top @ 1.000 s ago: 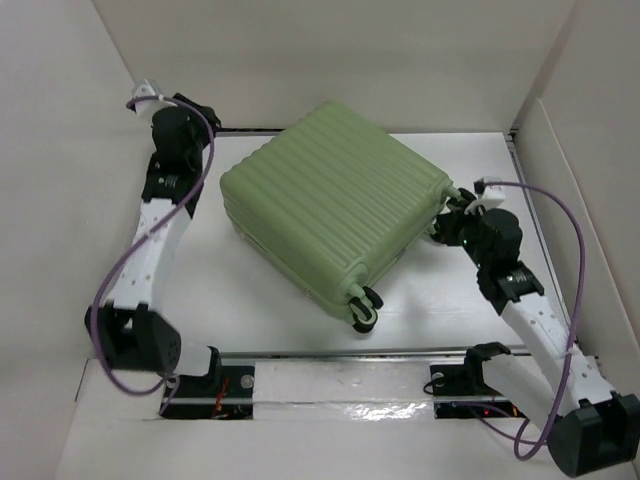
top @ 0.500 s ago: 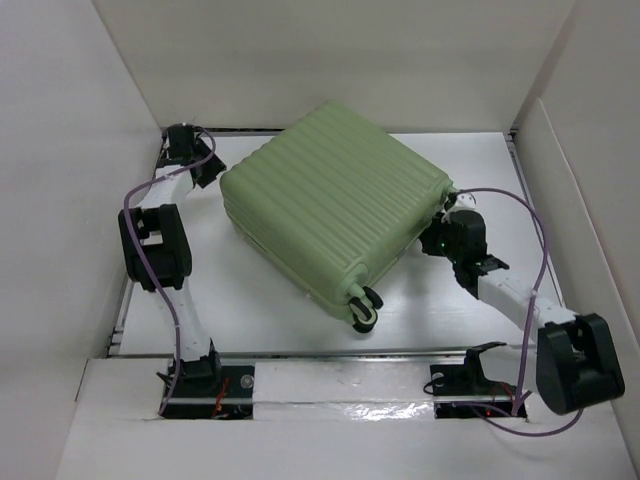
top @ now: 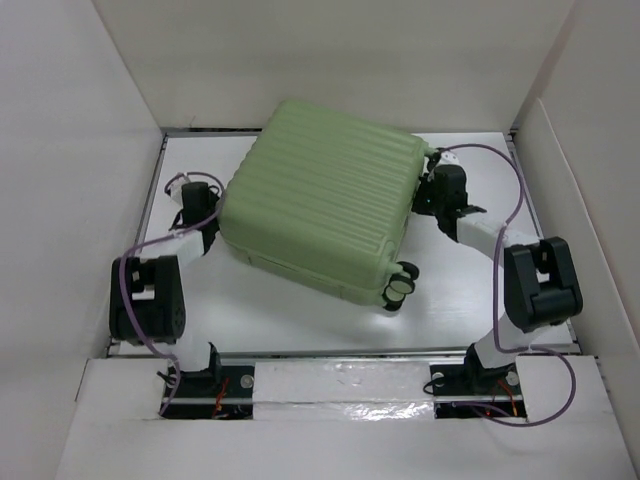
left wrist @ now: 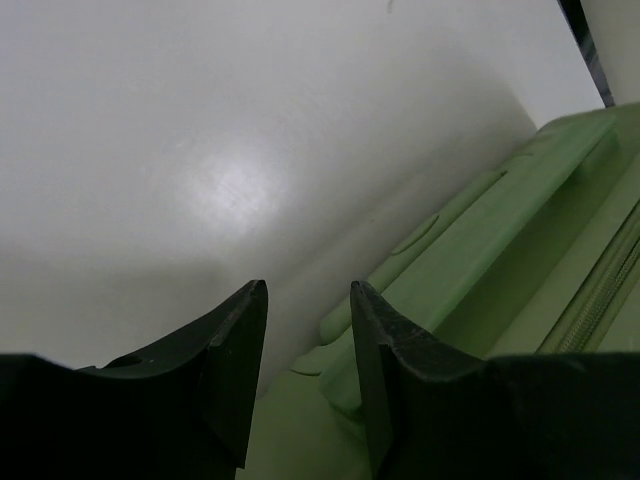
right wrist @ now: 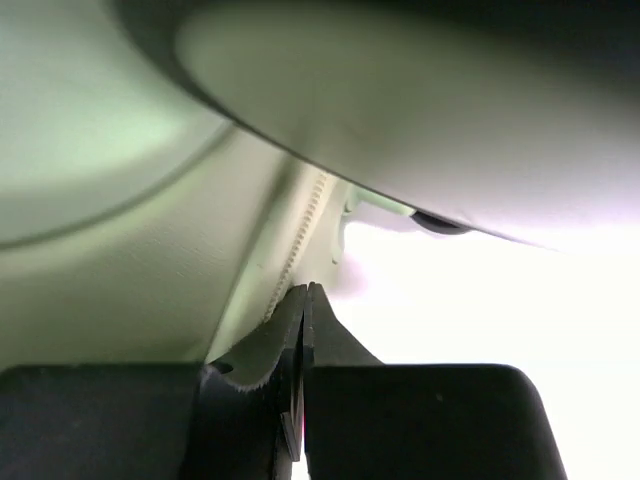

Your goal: Pack the luggage

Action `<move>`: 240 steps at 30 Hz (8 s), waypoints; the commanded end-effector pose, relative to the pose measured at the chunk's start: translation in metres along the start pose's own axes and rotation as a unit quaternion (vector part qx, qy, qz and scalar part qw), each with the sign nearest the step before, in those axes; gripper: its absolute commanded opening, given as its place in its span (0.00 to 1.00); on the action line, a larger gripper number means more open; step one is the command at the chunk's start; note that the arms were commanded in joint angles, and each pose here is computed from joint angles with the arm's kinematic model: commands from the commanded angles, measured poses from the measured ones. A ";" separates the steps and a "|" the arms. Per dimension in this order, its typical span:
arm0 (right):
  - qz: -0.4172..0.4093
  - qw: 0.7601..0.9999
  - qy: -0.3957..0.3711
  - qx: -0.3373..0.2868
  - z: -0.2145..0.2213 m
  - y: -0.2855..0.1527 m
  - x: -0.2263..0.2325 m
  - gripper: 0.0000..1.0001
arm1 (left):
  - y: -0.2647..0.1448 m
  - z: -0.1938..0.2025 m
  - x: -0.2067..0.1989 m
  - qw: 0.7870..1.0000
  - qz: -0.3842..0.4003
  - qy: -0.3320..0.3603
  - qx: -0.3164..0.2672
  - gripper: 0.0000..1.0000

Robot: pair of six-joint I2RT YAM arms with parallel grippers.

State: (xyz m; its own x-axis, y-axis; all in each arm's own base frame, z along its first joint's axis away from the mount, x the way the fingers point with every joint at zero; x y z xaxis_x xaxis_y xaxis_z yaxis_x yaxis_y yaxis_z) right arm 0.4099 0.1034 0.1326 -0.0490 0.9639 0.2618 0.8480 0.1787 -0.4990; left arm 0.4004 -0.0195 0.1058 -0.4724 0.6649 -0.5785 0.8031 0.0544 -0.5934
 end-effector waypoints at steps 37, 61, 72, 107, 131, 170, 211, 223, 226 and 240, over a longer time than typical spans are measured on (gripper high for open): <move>-0.209 0.933 -0.134 -0.259 -0.276 -0.142 0.151 0.84 | -0.180 0.070 -0.101 0.973 0.193 0.098 -0.082 0.41; 0.001 0.986 0.069 -0.149 0.014 -0.137 -0.023 0.00 | -0.092 -0.082 -0.073 0.973 0.137 -0.113 -0.145 0.43; -0.035 0.988 0.104 -0.111 0.018 -0.089 -0.017 0.00 | 0.044 -0.098 -0.098 0.993 0.113 -0.004 0.021 0.48; -0.195 0.979 0.019 -0.055 -0.067 -0.016 0.018 0.58 | -0.156 -0.111 -0.046 0.943 0.162 -0.164 -0.240 0.74; -0.308 0.933 -0.127 -0.134 0.090 -0.132 0.040 0.38 | -0.184 0.109 0.030 0.948 0.298 0.113 0.005 0.00; -0.381 0.893 -0.167 -0.174 0.065 -0.100 0.050 0.54 | -0.313 -0.025 -0.197 0.813 0.551 0.104 -0.158 0.01; -0.427 0.872 -0.185 -0.150 0.064 -0.097 0.058 0.18 | -0.252 0.237 -0.060 0.924 0.299 0.237 0.028 0.32; -0.368 0.916 -0.136 -0.087 0.105 -0.119 0.063 0.00 | -0.209 0.241 -0.114 0.908 0.333 0.252 0.021 0.33; -0.334 0.930 -0.148 -0.045 0.122 -0.133 0.076 0.00 | -0.196 0.235 -0.120 0.912 0.332 0.240 0.012 0.33; -0.345 0.927 -0.140 0.047 0.173 -0.209 0.122 0.00 | -0.183 0.220 -0.159 0.908 0.355 0.224 -0.004 0.32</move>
State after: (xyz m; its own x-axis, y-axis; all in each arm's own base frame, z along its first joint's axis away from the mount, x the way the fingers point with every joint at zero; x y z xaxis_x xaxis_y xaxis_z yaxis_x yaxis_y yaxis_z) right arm 0.1844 0.1951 0.1383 -0.6151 0.7593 0.2125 0.7103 0.6506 -0.2687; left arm 0.2006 -0.2835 0.1147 0.3527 0.8255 -0.4406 0.7448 -0.5327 -0.4019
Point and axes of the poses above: each gripper's point midway between its finger pads, its own y axis out along the fingers, its own x axis along the line the jaws close on, z = x × y, the point moved 4 cm from there along -y, back along the fingers, and after that the axes turned 1 degree about -y, right-handed, at the moved point
